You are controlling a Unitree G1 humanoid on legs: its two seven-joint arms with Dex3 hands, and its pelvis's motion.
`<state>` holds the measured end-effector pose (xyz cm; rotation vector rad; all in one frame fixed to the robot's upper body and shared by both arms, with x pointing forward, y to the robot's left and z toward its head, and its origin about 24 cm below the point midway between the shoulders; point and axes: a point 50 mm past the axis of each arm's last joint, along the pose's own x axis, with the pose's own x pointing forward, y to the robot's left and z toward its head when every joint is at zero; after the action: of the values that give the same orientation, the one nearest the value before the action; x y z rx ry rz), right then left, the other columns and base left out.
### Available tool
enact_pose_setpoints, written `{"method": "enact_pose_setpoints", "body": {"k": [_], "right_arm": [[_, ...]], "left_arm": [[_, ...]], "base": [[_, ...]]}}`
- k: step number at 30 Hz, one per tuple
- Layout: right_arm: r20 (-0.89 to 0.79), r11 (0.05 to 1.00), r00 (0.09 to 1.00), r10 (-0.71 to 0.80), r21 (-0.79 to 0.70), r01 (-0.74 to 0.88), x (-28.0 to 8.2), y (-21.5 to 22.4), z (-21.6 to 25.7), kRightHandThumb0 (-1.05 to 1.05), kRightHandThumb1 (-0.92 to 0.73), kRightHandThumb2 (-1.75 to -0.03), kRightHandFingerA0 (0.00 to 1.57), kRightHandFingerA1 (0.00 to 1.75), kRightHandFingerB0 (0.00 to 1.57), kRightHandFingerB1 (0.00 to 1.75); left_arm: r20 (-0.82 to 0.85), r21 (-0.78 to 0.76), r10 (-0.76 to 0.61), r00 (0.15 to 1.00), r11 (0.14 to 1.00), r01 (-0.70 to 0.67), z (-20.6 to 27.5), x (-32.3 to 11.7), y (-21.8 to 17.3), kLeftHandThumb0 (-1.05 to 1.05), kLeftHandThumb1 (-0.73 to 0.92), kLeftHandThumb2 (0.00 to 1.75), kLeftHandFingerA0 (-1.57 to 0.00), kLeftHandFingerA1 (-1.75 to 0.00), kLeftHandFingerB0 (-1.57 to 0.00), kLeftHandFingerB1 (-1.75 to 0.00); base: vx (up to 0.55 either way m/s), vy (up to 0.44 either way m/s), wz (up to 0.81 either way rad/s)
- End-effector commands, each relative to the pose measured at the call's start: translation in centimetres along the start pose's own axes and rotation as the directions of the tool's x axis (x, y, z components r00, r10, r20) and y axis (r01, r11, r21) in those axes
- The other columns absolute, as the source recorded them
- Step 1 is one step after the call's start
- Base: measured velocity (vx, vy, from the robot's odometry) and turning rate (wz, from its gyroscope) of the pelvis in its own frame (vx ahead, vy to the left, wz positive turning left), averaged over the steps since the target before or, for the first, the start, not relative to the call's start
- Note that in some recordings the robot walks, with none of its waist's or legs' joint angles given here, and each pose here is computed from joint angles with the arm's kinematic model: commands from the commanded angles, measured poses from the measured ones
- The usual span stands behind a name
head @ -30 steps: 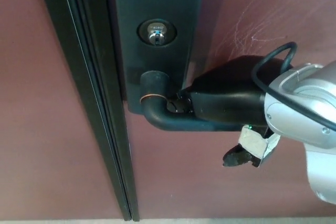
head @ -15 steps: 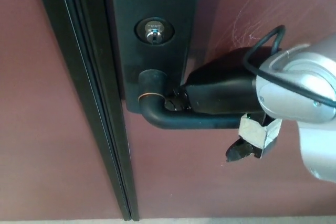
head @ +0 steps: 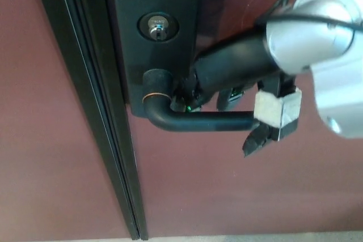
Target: The robot walks towards the door handle and put its right hand on it and twist the handle
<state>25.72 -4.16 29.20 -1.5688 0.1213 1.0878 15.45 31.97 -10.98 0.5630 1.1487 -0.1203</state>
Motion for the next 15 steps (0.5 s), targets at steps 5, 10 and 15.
{"method": "enact_pose_setpoints", "body": {"k": [5, 10, 15], "right_arm": [[0.030, 0.639, 0.640, -0.768, -0.017, 0.769, -17.2, -8.8, 1.3, -0.19, -0.50, -0.57, 0.82, 0.70, 0.10, 0.24], [0.022, 0.625, 0.625, -0.780, -0.020, 0.780, -17.7, -9.0, 1.2, -0.22, -0.47, -0.58, 0.45, 0.43, 0.10, 0.24], [-0.008, 0.580, 0.582, -0.813, -0.094, 0.809, -18.3, -9.1, 1.2, -0.18, -0.49, -0.94, 0.01, 0.48, 0.00, 0.48]], "left_arm": [[-0.061, 0.047, -0.096, 0.994, 0.994, 0.099, -1.8, -0.3, -0.8, -0.44, 0.40, 0.68, -0.59, -0.55, -0.36, -0.45], [-0.062, 0.042, -0.095, 0.993, 0.994, 0.098, -1.8, -0.3, -0.8, -0.44, 0.40, 0.68, -0.59, -0.55, -0.36, -0.45], [-0.066, 0.025, -0.097, 0.993, 0.995, 0.098, -2.1, -0.3, -0.9, -0.43, 0.40, 0.67, -0.59, -0.55, -0.38, -0.45]], "base": [[0.00, 0.000, 0.00], [0.00, 0.000, 0.00], [0.00, 0.000, 0.00]]}}
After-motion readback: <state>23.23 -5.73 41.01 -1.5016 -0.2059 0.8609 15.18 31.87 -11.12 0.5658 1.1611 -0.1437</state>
